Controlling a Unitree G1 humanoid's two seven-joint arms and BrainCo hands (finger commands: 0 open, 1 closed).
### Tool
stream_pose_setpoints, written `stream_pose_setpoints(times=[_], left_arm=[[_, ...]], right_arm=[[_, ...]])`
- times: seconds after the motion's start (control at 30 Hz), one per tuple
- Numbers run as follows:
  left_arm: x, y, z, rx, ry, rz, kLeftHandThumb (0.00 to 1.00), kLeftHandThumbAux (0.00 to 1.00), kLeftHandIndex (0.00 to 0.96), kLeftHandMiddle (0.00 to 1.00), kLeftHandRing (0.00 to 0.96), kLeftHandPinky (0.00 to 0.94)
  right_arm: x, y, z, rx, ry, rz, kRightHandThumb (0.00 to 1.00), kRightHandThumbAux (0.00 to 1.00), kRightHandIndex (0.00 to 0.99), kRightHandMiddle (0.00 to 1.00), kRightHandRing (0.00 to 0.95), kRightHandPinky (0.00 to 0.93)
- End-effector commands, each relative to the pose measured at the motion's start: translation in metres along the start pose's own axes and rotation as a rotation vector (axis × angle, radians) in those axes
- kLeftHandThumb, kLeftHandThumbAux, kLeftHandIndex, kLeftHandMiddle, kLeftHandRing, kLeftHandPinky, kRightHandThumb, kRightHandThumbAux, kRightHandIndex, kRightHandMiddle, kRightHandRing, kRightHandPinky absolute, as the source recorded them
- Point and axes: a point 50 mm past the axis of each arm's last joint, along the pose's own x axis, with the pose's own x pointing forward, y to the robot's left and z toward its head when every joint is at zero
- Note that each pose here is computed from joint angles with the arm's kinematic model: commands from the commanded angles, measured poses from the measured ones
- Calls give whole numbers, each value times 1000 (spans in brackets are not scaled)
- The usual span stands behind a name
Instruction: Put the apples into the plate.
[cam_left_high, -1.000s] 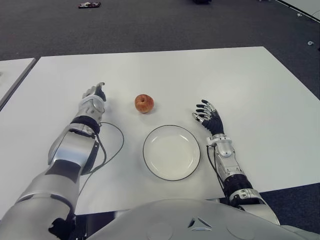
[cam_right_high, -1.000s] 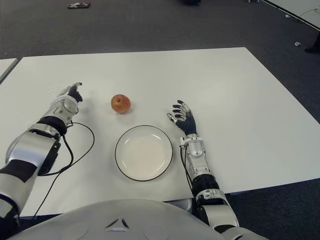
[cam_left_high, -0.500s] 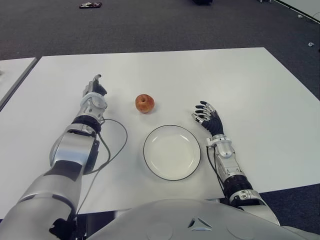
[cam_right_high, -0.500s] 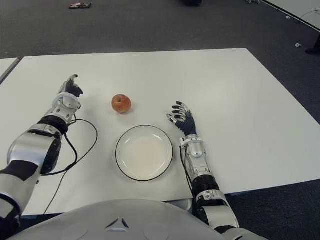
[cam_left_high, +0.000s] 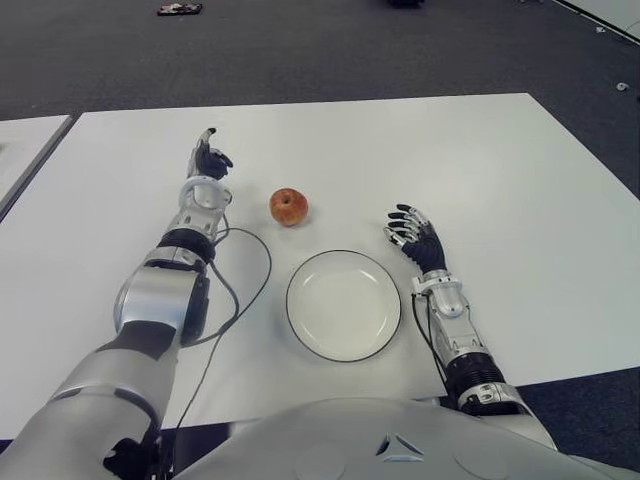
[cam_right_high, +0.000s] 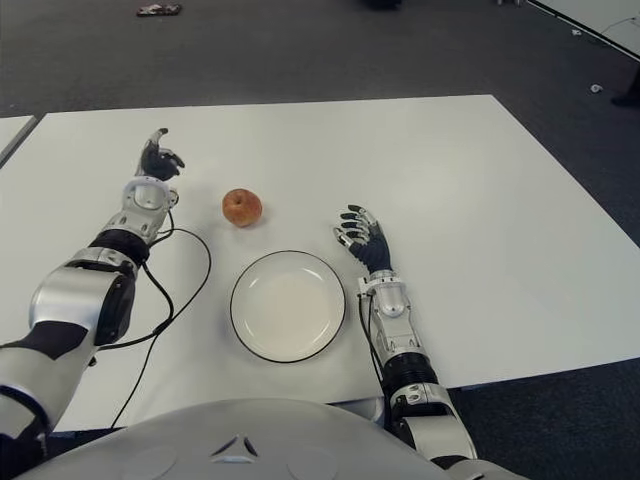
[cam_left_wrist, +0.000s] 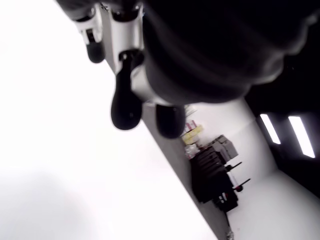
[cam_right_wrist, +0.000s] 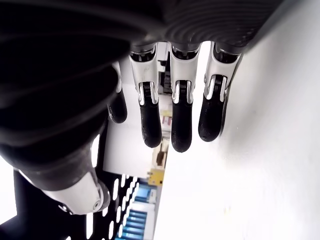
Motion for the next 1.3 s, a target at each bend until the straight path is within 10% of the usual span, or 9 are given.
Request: stream_pose_setpoints(times=[0.03,0.57,1.3], left_arm=[[-2,-12,14,-42,-66,-25,0,317,0,0,0,0],[-12,-34,42,26,-293,-135,0,291,0,0,0,0],[-19,-49,39,117,-327,-262,0,303,0,0,0,0]], right_arm=[[-18,5,-33,15,189,18,416,768,196,319,319,323],[-18,7,-31,18,180,22,444,770,206,328,321,318],[-18,10,-34,30,176,44,495,749,219,317,313,322]])
